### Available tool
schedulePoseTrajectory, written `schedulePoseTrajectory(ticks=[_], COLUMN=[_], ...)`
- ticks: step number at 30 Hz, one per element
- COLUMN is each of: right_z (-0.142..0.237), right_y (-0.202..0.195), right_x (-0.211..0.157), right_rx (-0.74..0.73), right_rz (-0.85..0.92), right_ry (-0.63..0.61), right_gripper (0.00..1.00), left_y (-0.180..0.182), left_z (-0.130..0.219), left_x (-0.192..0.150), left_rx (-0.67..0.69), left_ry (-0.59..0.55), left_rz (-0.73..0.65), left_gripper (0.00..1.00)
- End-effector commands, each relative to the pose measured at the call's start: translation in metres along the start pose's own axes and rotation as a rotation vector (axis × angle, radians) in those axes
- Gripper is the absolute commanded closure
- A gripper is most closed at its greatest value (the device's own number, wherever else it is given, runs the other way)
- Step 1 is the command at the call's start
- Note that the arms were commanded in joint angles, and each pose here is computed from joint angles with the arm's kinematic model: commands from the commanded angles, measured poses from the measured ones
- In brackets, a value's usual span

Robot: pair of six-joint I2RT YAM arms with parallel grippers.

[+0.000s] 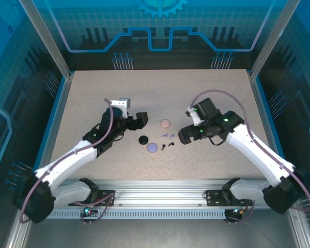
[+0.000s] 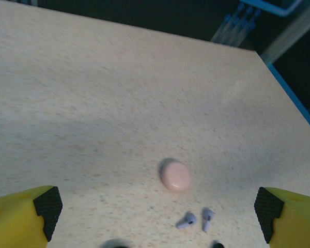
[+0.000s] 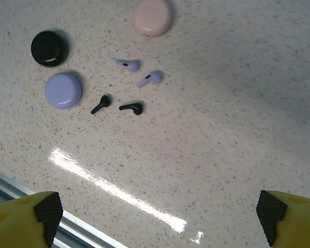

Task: Insert the wireless bluetooth earbuds into the charging case

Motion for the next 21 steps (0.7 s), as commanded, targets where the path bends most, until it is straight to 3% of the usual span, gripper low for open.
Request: schedulePoseTrajectory(ticks=[1, 6, 12, 21], right_z=[-0.013, -0.043, -0.079, -0.129], right_y=[0.016, 0.05, 0.091, 0.129], right_x=[0.013, 0.023, 0.026, 0.031], right_rx=[-0.044, -0.031, -0.018, -0.034], right_rz=[0.056, 0.132, 0.192, 0.242], right_ry=[0.05, 0.12, 0.212, 0.321], right_gripper=[0.0, 0.0, 0.01, 0.05], left_y=[0.028, 0.06, 0.074, 0.079], left_z=[0.029, 0.072, 0.108, 0.119], left_x=[0.022, 0.025, 0.032, 0.035], left_rx=[0.141, 0.288, 0.342, 0.361], left_ry=[-0.203, -0.35, -0.473, -0.514], left_rz=[0.039, 0.091, 0.12, 0.168], left_gripper=[0.01, 0.01, 0.01, 0.01])
Point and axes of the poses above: each hand's point on the last joint's axis, 136 mm out from that joint toward the fingers, its own z axis back along the fingers, its own y axis along the line the jaws close on, x = y × z, the point moved 4 cm from there along z, back along the fingers, and after that the axes turned 5 degrees about z, right-handed, at the moved point
